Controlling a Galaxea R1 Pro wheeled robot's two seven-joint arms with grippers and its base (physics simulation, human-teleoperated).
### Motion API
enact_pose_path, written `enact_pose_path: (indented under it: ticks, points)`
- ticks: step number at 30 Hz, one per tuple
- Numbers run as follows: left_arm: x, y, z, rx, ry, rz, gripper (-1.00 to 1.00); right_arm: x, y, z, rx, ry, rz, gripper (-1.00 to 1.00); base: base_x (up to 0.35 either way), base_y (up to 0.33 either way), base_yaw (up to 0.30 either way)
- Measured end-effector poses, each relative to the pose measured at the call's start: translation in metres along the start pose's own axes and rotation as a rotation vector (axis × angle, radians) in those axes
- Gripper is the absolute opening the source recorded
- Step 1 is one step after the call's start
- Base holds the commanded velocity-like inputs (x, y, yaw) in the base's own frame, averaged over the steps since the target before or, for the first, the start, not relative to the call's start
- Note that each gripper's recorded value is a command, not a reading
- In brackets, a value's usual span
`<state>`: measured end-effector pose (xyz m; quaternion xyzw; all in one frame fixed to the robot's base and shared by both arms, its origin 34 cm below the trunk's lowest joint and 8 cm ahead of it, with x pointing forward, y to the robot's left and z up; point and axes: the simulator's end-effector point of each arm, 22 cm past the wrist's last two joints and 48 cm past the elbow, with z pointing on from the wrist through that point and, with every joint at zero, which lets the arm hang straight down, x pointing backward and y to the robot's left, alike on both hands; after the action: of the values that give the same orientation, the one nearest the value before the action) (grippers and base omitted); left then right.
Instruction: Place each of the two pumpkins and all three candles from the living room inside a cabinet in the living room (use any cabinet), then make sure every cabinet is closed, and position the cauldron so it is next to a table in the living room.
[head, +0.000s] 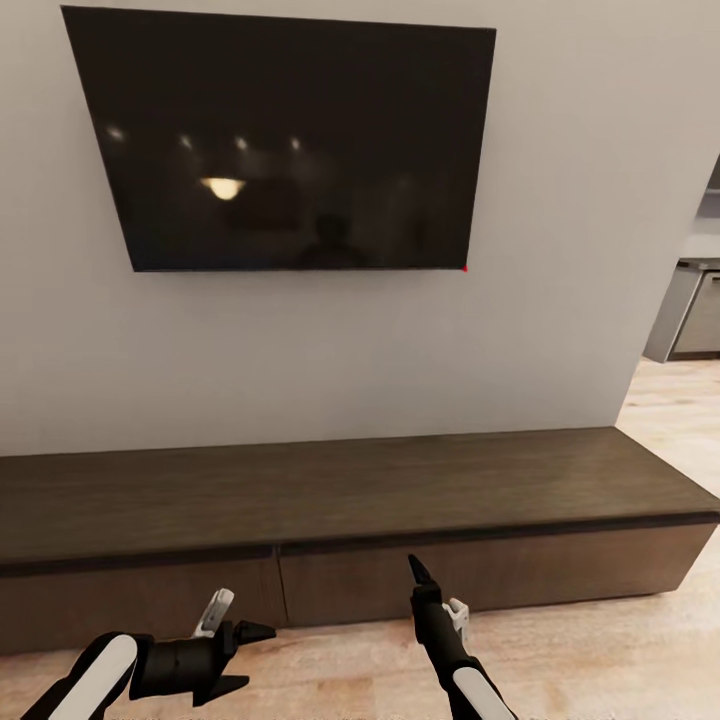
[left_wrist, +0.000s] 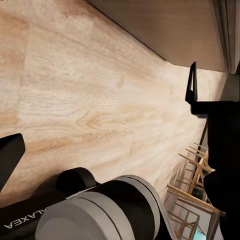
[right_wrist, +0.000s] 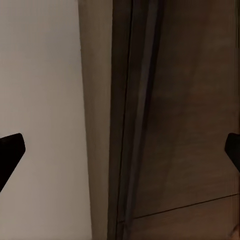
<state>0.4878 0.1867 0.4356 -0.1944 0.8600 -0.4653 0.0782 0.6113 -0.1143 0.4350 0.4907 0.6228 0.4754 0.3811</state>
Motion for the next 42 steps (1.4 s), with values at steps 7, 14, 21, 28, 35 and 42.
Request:
enact_pose_path:
  ticks: [7, 14, 21, 28, 35, 42]
  points:
    - [0.003, 0.008, 0.007, 0.022, -0.001, 0.004, 1.00, 0.001, -0.016, 0.000, -0.002, 0.001, 0.000, 1.00, 0.000, 0.000, 0.000]
    - [0.007, 0.020, 0.014, 0.023, 0.002, 0.006, 1.00, 0.003, -0.029, 0.000, -0.004, 0.003, -0.003, 1.00, 0.000, 0.000, 0.000]
    - [0.006, 0.020, 0.014, 0.023, 0.002, 0.006, 1.00, 0.003, -0.025, 0.000, -0.023, 0.004, -0.003, 1.00, 0.005, 0.000, 0.000]
    - [0.008, 0.020, 0.015, 0.020, 0.006, 0.009, 1.00, 0.003, -0.022, 0.000, -0.036, 0.004, -0.003, 1.00, 0.152, 0.000, 0.000]
    - [0.009, 0.021, 0.016, 0.018, 0.007, 0.011, 1.00, 0.003, -0.022, 0.000, -0.036, 0.004, -0.004, 1.00, 0.100, 0.000, 0.000]
    - [0.008, 0.027, 0.019, 0.020, 0.006, 0.002, 1.00, 0.003, -0.031, 0.001, -0.029, 0.004, -0.003, 1.00, 0.012, 0.000, 0.000]
